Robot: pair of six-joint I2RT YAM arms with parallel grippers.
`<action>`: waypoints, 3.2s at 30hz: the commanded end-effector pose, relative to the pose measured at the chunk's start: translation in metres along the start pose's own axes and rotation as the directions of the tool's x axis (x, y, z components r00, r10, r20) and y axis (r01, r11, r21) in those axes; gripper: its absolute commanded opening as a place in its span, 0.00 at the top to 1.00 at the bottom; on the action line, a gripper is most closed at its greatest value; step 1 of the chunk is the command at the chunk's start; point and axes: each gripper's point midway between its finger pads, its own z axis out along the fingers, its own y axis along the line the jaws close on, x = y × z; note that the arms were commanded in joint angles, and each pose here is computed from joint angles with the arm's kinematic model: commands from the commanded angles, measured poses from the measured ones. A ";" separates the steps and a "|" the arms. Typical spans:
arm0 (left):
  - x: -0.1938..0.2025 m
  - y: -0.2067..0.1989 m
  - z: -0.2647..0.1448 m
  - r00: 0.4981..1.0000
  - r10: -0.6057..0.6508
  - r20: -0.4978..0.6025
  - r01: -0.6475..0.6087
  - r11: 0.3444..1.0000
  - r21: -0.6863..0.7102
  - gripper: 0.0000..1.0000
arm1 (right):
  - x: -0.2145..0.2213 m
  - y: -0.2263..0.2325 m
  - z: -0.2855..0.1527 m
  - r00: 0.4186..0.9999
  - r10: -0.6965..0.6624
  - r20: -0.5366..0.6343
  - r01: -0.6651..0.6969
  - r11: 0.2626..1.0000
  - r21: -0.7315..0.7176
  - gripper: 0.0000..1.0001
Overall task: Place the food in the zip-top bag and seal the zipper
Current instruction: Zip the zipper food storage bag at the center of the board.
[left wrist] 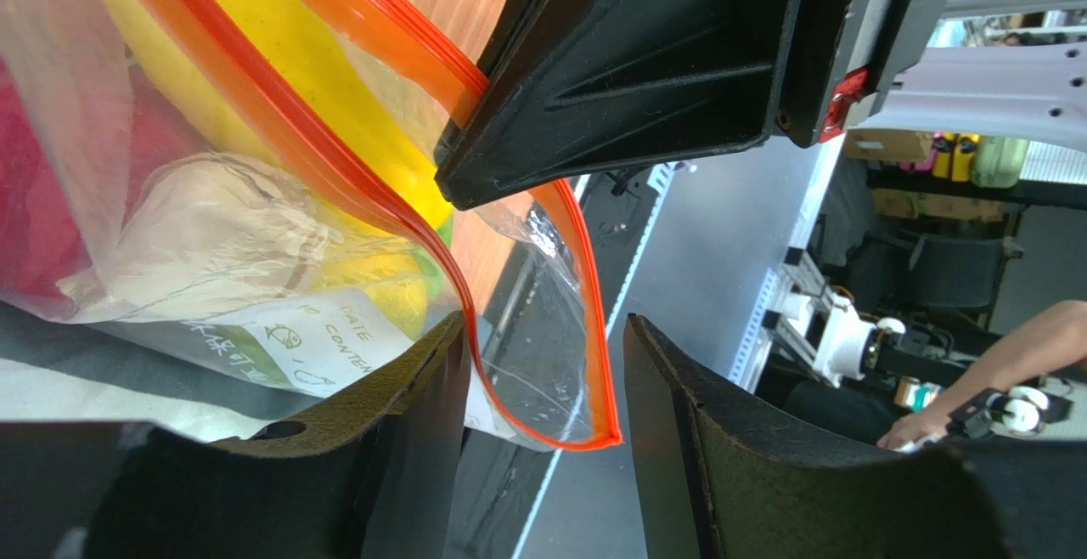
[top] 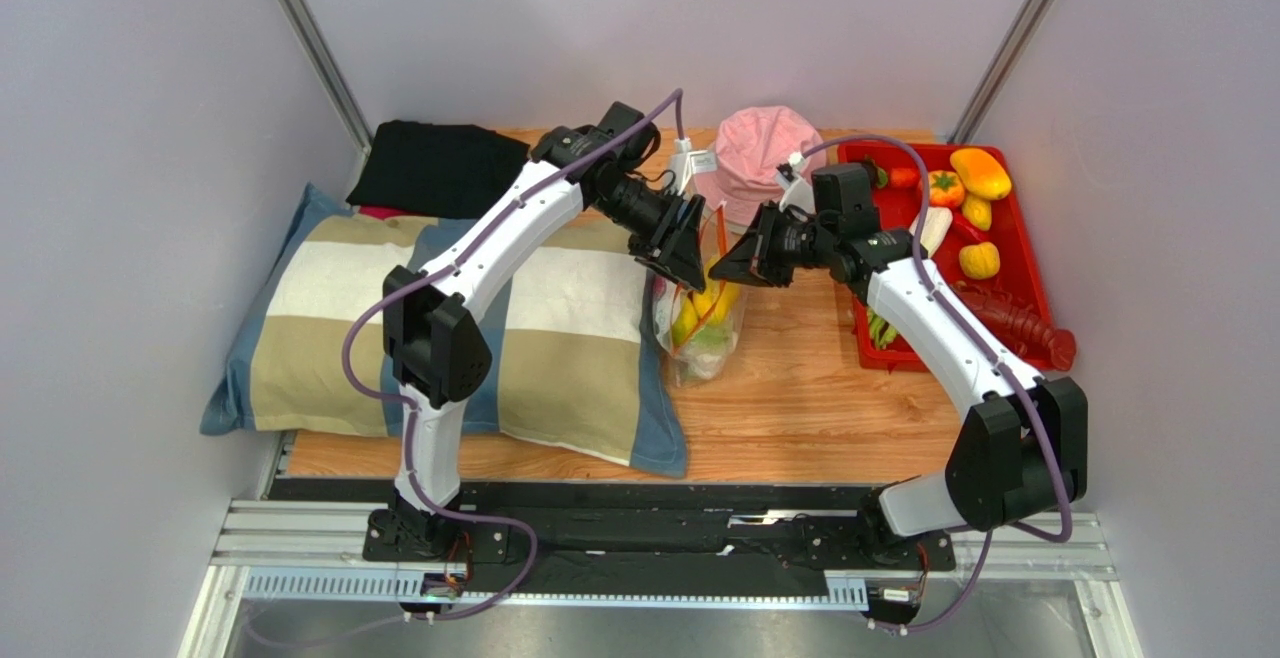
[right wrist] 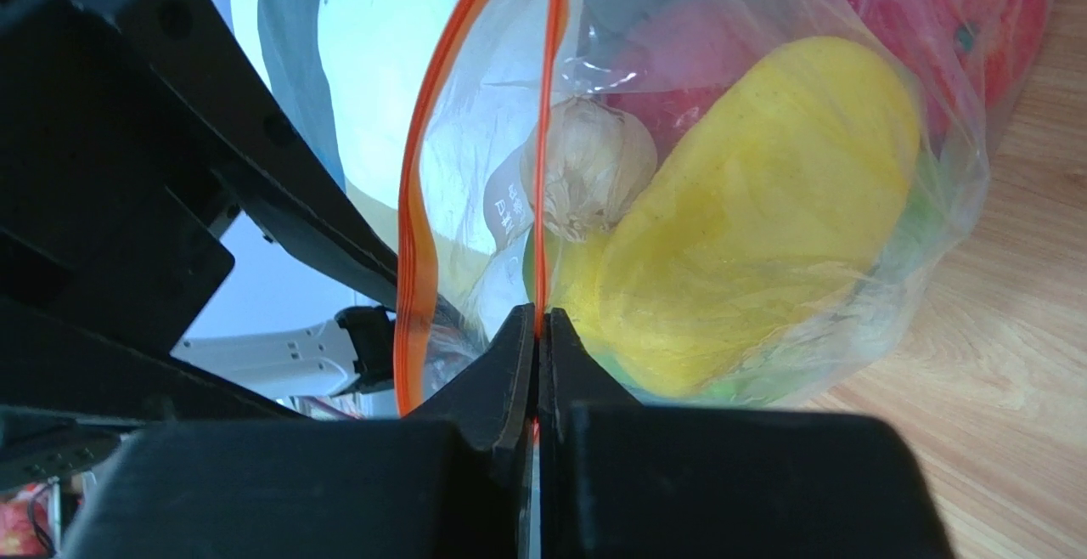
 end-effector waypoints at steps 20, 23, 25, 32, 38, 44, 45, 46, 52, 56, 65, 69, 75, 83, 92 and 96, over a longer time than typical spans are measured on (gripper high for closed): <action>-0.025 0.025 0.025 0.995 0.052 0.090 -0.018 0.941 -0.338 0.43 | -0.042 0.026 0.014 0.991 0.035 0.133 -0.037 0.999 0.013 1.00; -0.027 0.033 0.025 0.994 0.058 0.096 -0.016 0.921 -0.389 0.43 | -0.043 0.026 0.013 0.991 0.029 0.133 -0.033 0.999 0.028 1.00; -0.029 0.033 0.023 0.993 0.063 0.101 -0.018 0.918 -0.395 0.43 | -0.043 0.022 0.015 0.991 0.032 0.132 -0.038 0.998 0.046 1.00; -0.037 0.012 0.025 0.990 0.066 0.127 -0.024 0.951 -0.309 0.13 | -0.042 0.020 0.024 0.992 0.023 0.125 -0.031 0.998 0.063 1.00; -0.037 0.027 0.029 0.991 0.053 0.122 -0.006 0.933 -0.359 0.20 | -0.045 0.027 0.025 0.990 0.012 0.140 -0.020 0.998 0.053 1.00; -0.035 0.047 0.022 0.991 0.082 0.106 -0.025 0.891 -0.454 0.51 | -0.047 0.031 0.022 0.989 0.003 0.146 -0.011 0.999 0.052 1.00; -0.036 0.048 0.020 0.989 0.111 0.095 -0.055 0.884 -0.465 0.58 | -0.049 0.034 0.020 0.988 -0.008 0.153 0.001 0.999 0.046 0.97; -0.036 0.051 0.017 0.988 0.118 0.094 -0.059 0.875 -0.480 0.64 | -0.049 0.035 0.020 0.988 -0.010 0.151 0.003 0.999 0.044 0.92; -0.035 0.051 0.005 0.981 0.183 0.063 -0.126 0.849 -0.514 0.97 | -0.064 0.026 -0.009 0.978 -0.030 0.207 0.016 0.998 0.067 0.53; -0.024 0.048 0.001 0.981 0.195 0.015 -0.161 0.849 -0.503 1.00 | -0.076 0.017 -0.044 0.962 -0.070 0.265 0.049 0.995 0.088 0.34; -0.022 -0.009 -0.001 0.862 0.505 -0.036 -0.499 0.837 -0.226 1.00 | -0.090 0.007 -0.156 0.719 -0.540 0.438 0.376 0.832 0.408 0.22; -0.015 -0.026 -0.002 0.744 0.665 -0.061 -0.668 0.738 -0.094 1.00 | -0.067 0.023 -0.184 0.583 -0.688 0.432 0.556 0.726 0.406 0.07; 0.014 -0.045 -0.014 0.506 0.861 -0.051 -0.857 0.509 0.087 0.97 | -0.004 0.000 -0.163 0.574 -0.765 0.292 0.720 0.641 0.265 0.04; 0.070 -0.041 -0.019 0.008 0.999 0.035 -0.964 -0.001 0.266 1.00 | 0.042 0.018 -0.150 0.477 -0.799 0.366 0.845 0.531 0.059 0.07; 0.093 -0.052 0.002 -0.127 0.985 0.119 -0.925 -0.161 0.343 1.00 | 0.076 0.015 -0.145 0.309 -0.876 0.370 0.942 0.335 0.006 0.15; 0.089 -0.050 0.005 -0.127 0.985 0.119 -0.928 -0.161 0.337 1.00 | 0.091 0.005 -0.140 0.275 -0.902 0.333 0.960 0.279 -0.039 0.17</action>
